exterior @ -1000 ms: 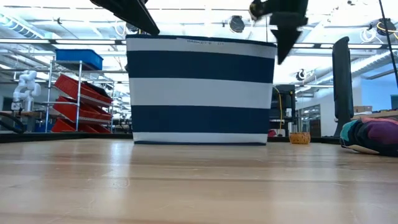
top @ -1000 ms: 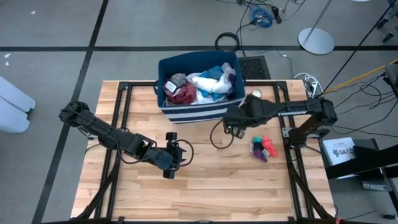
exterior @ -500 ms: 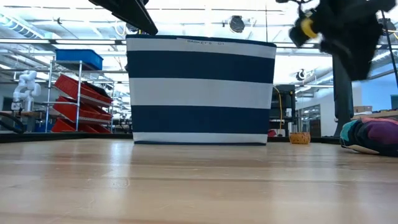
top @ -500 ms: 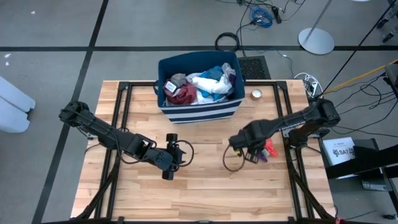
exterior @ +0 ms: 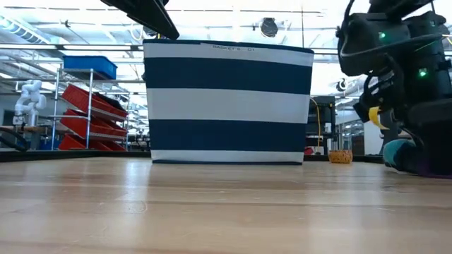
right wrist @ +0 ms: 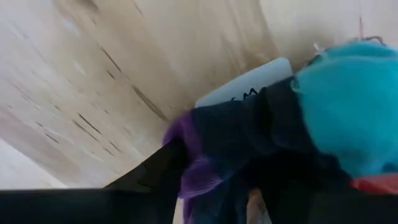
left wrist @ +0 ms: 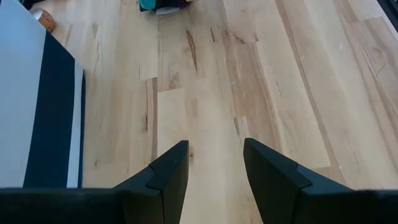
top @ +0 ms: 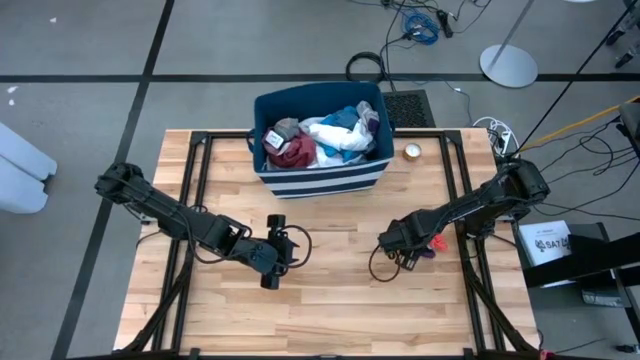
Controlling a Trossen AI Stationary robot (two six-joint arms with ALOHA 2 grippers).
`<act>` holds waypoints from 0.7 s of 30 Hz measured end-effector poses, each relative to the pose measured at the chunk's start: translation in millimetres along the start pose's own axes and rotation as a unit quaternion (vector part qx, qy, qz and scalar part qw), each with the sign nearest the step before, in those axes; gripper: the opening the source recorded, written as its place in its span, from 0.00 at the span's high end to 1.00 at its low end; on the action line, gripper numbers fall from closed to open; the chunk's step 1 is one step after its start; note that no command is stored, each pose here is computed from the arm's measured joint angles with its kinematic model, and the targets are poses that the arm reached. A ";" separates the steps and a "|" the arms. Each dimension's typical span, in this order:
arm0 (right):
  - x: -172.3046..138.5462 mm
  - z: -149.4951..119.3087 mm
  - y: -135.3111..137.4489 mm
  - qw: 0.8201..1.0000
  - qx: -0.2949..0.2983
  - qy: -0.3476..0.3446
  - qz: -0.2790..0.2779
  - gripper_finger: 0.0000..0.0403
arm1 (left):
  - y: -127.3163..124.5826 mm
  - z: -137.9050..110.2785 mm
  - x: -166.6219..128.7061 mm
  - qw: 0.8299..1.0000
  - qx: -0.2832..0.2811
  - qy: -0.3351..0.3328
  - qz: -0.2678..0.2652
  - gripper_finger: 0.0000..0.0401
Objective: Sort clothes
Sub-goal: Put the multicolored sock into the blue bin
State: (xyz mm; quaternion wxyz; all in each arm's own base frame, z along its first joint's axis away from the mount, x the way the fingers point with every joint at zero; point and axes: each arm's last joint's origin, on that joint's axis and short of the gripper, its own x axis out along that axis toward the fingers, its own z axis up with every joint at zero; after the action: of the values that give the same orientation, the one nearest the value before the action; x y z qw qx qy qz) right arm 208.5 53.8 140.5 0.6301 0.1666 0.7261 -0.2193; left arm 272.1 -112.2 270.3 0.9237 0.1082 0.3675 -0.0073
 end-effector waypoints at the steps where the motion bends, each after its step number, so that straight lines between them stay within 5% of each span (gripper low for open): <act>1: 4.3 -1.3 -1.9 1.000 0.005 0.000 0.003 0.56 | 0.0 0.0 0.0 1.000 0.000 0.000 0.000 0.59; 9: 1.1 0.0 6.9 1.000 -0.002 -0.019 0.020 0.95 | 0.0 0.1 0.0 1.000 -0.001 0.000 0.000 0.59; 15: -49.5 17.5 44.3 0.986 -0.058 -0.118 0.102 0.96 | 0.0 0.5 0.0 1.000 -0.002 -0.002 0.000 0.59; 18: -86.6 27.5 66.8 0.958 -0.111 -0.217 0.152 0.98 | -0.2 1.9 0.0 1.000 -0.003 -0.009 -0.001 0.59; 21: -126.2 32.4 87.7 0.906 -0.182 -0.326 0.198 0.99 | -0.3 4.0 -0.1 1.000 -0.007 -0.020 -0.002 0.59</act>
State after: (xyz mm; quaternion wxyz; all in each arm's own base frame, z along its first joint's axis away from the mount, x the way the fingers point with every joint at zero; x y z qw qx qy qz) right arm 300.2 115.4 252.1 0.8817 0.1087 0.4591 0.0036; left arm 274.8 -113.3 273.1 0.9315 0.1010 0.3493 -0.0085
